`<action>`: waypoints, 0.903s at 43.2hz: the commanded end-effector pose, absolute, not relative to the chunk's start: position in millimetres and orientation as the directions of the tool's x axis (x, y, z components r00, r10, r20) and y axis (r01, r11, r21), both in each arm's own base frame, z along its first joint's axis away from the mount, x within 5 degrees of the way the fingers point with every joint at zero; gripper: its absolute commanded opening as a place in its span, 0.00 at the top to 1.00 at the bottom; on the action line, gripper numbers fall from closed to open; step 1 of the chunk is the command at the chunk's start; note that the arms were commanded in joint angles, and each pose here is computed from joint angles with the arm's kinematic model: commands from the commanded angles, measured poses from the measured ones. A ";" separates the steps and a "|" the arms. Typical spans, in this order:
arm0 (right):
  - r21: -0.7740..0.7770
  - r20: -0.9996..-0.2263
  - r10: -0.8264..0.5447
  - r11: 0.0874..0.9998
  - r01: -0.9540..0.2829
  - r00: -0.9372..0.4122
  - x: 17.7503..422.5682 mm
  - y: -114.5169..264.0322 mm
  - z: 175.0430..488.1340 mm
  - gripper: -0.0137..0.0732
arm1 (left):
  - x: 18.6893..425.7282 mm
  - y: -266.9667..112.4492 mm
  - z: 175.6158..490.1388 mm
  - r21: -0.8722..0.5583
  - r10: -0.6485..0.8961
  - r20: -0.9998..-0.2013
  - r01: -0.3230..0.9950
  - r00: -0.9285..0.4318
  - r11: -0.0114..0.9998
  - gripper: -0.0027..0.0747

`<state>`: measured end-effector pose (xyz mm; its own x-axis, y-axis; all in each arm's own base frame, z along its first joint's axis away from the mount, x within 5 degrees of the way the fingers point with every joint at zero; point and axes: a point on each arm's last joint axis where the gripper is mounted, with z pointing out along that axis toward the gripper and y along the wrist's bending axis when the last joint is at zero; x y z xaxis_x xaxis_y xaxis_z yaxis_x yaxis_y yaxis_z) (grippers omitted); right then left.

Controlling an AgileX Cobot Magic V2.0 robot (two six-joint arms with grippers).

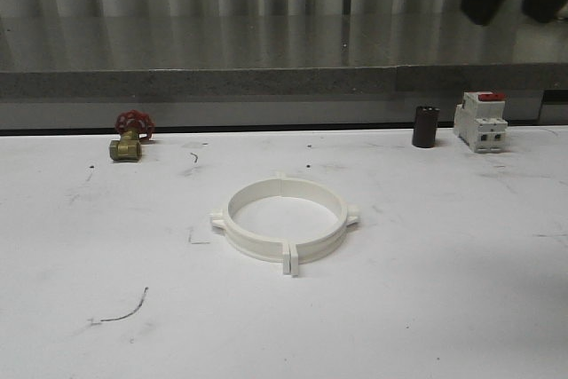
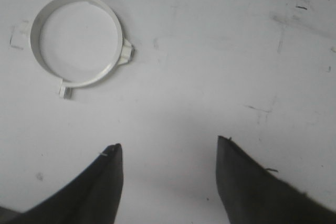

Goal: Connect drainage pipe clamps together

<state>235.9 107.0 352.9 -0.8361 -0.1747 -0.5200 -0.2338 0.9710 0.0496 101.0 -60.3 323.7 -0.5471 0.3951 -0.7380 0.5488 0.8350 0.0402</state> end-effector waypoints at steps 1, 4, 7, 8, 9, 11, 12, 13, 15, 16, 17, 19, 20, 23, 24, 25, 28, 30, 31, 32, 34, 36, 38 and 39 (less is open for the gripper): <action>0.025 -0.611 -0.203 0.961 -0.276 -0.765 207.5 91.1 367.6 0.35 | 103.7 -62.1 337.0 0.040 0.356 -0.797 0.545 -0.488 0.838 0.61; 0.023 -0.631 -0.207 0.958 -0.285 -0.748 188.1 81.9 365.7 0.35 | 103.7 -62.1 337.0 0.040 0.356 -0.797 0.545 -0.488 0.838 0.61; 0.027 -0.651 -0.201 0.958 -0.287 -0.731 169.6 73.1 362.9 0.35 | 103.7 -62.1 337.0 0.040 0.356 -0.797 0.545 -0.488 0.838 0.61; 0.028 -0.658 -0.199 0.957 -0.288 -0.726 164.3 70.6 362.0 0.35 | 103.7 -62.1 337.0 0.040 0.356 -0.797 0.545 -0.488 0.838 0.61; 0.029 -0.665 -0.196 0.957 -0.288 -0.721 159.0 68.1 361.2 0.35 | 103.7 -62.1 337.0 0.040 0.356 -0.797 0.545 -0.488 0.838 0.61; 0.033 -0.684 -0.189 0.957 -0.289 -0.704 147.2 62.4 360.4 0.35 | 103.7 -62.1 337.0 0.040 0.356 -0.797 0.545 -0.488 0.838 0.61; 0.034 -0.688 -0.188 0.956 -0.290 -0.701 142.5 60.2 357.5 0.35 | 103.7 -62.1 337.0 0.040 0.356 -0.797 0.545 -0.488 0.838 0.61; 0.035 -0.694 -0.185 0.956 -0.290 -0.695 137.9 58.0 356.0 0.35 | 103.7 -62.1 337.0 0.040 0.356 -0.797 0.545 -0.488 0.838 0.61; 0.038 -0.705 -0.181 0.956 -0.291 -0.686 129.8 54.2 352.9 0.35 | 103.7 -62.1 337.0 0.040 0.356 -0.797 0.545 -0.488 0.838 0.61; 0.040 -0.714 -0.177 0.956 -0.292 -0.677 123.8 51.3 351.5 0.35 | 103.7 -62.1 337.0 0.040 0.356 -0.797 0.545 -0.488 0.838 0.61; 0.042 -0.724 -0.173 0.955 -0.293 -0.668 118.2 48.6 351.2 0.35 | 103.7 -62.1 337.0 0.040 0.356 -0.797 0.545 -0.488 0.838 0.61; 0.043 -0.729 -0.170 0.955 -0.293 -0.662 111.4 45.3 347.6 0.35 | 103.8 -62.2 337.1 0.040 0.355 -0.798 0.545 -0.487 0.838 0.61; 0.045 -0.737 -0.167 0.955 -0.293 -0.655 106.3 42.9 346.0 0.35 | 103.8 -62.2 337.1 0.040 0.355 -0.798 0.545 -0.487 0.838 0.61; 0.049 -0.753 -0.158 0.954 -0.294 -0.639 94.8 37.5 341.8 0.37 | 103.8 -62.2 337.1 0.040 0.355 -0.798 0.545 -0.487 0.838 0.61; 0.050 -0.758 -0.156 0.954 -0.295 -0.634 91.8 36.0 340.6 0.38 | 103.8 -62.2 337.1 0.040 0.355 -0.798 0.545 -0.487 0.838 0.61; 0.051 -0.762 -0.154 0.954 -0.295 -0.629 89.2 34.8 339.5 0.40 | 103.8 -62.2 337.1 0.040 0.355 -0.798 0.545 -0.487 0.838 0.61; 0.054 -0.773 -0.148 0.954 -0.296 -0.617 82.0 31.3 336.5 0.47 | 103.8 -62.2 337.1 0.040 0.355 -0.798 0.545 -0.487 0.838 0.61; 0.055 -0.779 -0.144 0.953 -0.296 -0.610 78.5 29.7 335.7 0.54 | 103.8 -62.2 337.1 0.040 0.355 -0.798 0.545 -0.487 0.838 0.61; 0.057 -0.782 -0.142 0.953 -0.297 -0.607 77.3 29.1 335.6 0.57 | 103.8 -62.2 337.1 0.040 0.355 -0.798 0.545 -0.487 0.838 0.61; 0.059 -0.783 -0.141 0.953 -0.297 -0.606 76.4 28.9 335.3 0.60 | 103.8 -62.2 337.1 0.040 0.355 -0.798 0.545 -0.487 0.838 0.61; 0.060 -0.786 -0.139 0.953 -0.298 -0.603 75.6 28.5 335.6 0.66 | 103.8 -62.2 337.1 0.040 0.355 -0.798 0.545 -0.487 0.838 0.61; 0.062 -0.785 -0.138 0.952 -0.298 -0.604 75.5 28.7 335.6 0.72 | 103.8 -62.2 337.1 0.040 0.355 -0.798 0.545 -0.487 0.838 0.61; 0.063 -0.782 -0.138 0.952 -0.298 -0.607 75.6 28.8 335.0 0.76 | 103.8 -62.2 337.1 0.040 0.355 -0.798 0.545 -0.487 0.838 0.61; 0.064 -0.782 -0.138 0.952 -0.298 -0.608 75.6 28.9 335.0 0.79 | 103.9 -62.2 337.2 0.040 0.354 -0.799 0.545 -0.486 0.838 0.61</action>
